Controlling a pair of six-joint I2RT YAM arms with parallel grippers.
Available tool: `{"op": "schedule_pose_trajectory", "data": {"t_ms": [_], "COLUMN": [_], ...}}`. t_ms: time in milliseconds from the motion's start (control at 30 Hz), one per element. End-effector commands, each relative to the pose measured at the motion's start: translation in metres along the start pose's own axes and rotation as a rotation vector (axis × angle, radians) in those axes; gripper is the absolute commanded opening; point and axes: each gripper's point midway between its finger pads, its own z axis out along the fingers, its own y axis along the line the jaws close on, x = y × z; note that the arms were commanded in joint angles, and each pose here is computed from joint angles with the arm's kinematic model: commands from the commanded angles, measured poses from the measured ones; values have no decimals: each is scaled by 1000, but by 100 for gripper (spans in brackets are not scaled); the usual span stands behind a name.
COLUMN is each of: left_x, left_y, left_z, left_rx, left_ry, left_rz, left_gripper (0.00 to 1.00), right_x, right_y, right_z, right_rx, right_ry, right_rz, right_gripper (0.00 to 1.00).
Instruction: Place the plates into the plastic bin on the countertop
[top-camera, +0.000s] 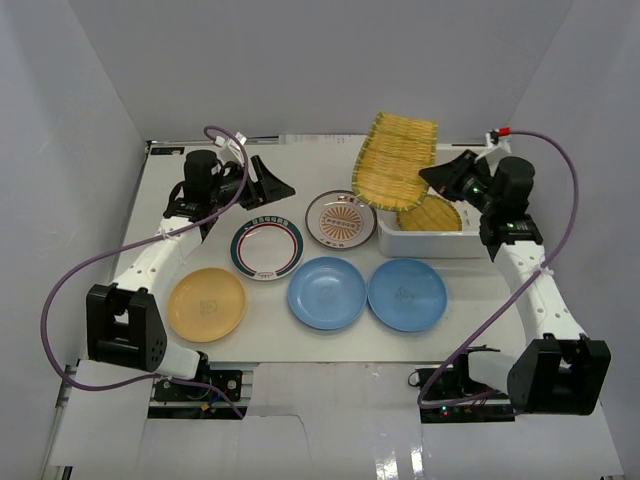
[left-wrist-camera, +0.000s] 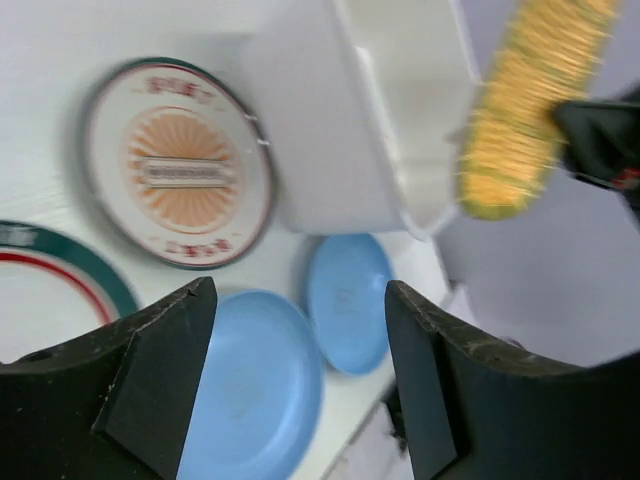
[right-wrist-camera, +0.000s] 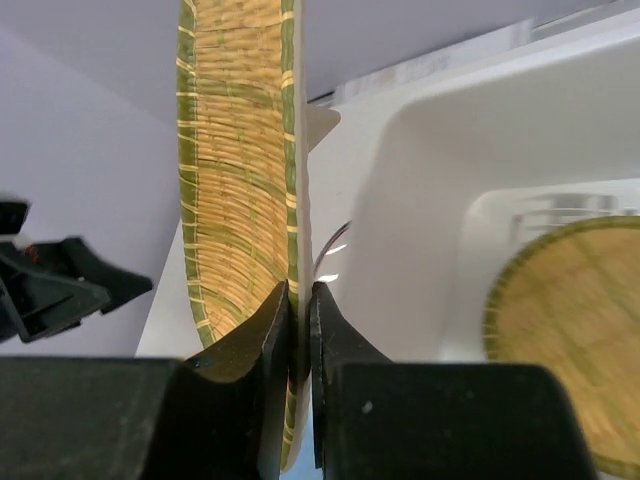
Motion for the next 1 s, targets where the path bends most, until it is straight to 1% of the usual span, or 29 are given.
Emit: {"op": "schedule_pose_trajectory", "data": {"t_ms": [0, 33, 67, 133, 200, 233, 300, 333, 467, 500, 567, 600, 633, 667, 733, 767, 800, 867, 967], "left_x": [-22, -22, -14, -8, 7, 12, 25, 29, 41, 45, 52, 56, 63, 68, 75, 81, 86, 88, 90], "left_y": [62, 79, 100, 133, 163, 180, 201, 209, 234, 238, 247, 249, 255, 255, 257, 261, 257, 259, 257], "left_z": [-22, -28, -32, -44, -48, -57, -58, -60, -71, -72, -74, -74, -73, -70, -65, -63, -57, -56, -54], "left_rx": [-404, -491, -580, -726, -820, -899, -954, -980, -1085, -1094, -1119, -1114, -1113, -1089, -1047, -1035, -987, -939, -849], "left_ry": [-76, -79, -53, -49, 9, 30, 79, 92, 141, 154, 177, 190, 213, 230, 258, 275, 289, 288, 278], "left_rz": [101, 100, 86, 95, 72, 63, 49, 45, 44, 39, 28, 20, 7, -9, -41, -62, -92, -143, -224], "left_gripper": [79, 79, 80, 83, 85, 85, 86, 86, 86, 86, 86, 86, 86, 84, 79, 75, 68, 60, 44], "right_x": [-46, -45, -52, -40, -33, -22, -18, -12, -1, 1, 6, 7, 8, 5, 0, -6, -11, -19, -24], "right_y": [-16, -34, -59, -91, -121, -135, -152, -162, -183, -185, -190, -191, -191, -190, -183, -179, -174, -157, -131], "right_z": [-32, -36, -44, -48, -50, -49, -50, -48, -40, -39, -35, -35, -35, -35, -38, -39, -40, -43, -43], "right_rx": [11, 64, 138, 212, 293, 326, 386, 407, 441, 444, 445, 444, 444, 442, 437, 435, 427, 390, 312], "right_ry": [-146, -148, -181, -173, -174, -155, -164, -146, -102, -95, -76, -70, -63, -62, -64, -77, -86, -100, -104], "right_rz": [0, 18, 34, 76, 102, 113, 118, 129, 143, 145, 154, 152, 152, 140, 125, 114, 102, 82, 62], "right_gripper": [8, 8, 8, 8, 8, 8, 8, 8, 8, 10, 22, 44, 56, 75, 87, 96, 99, 92, 92]}}
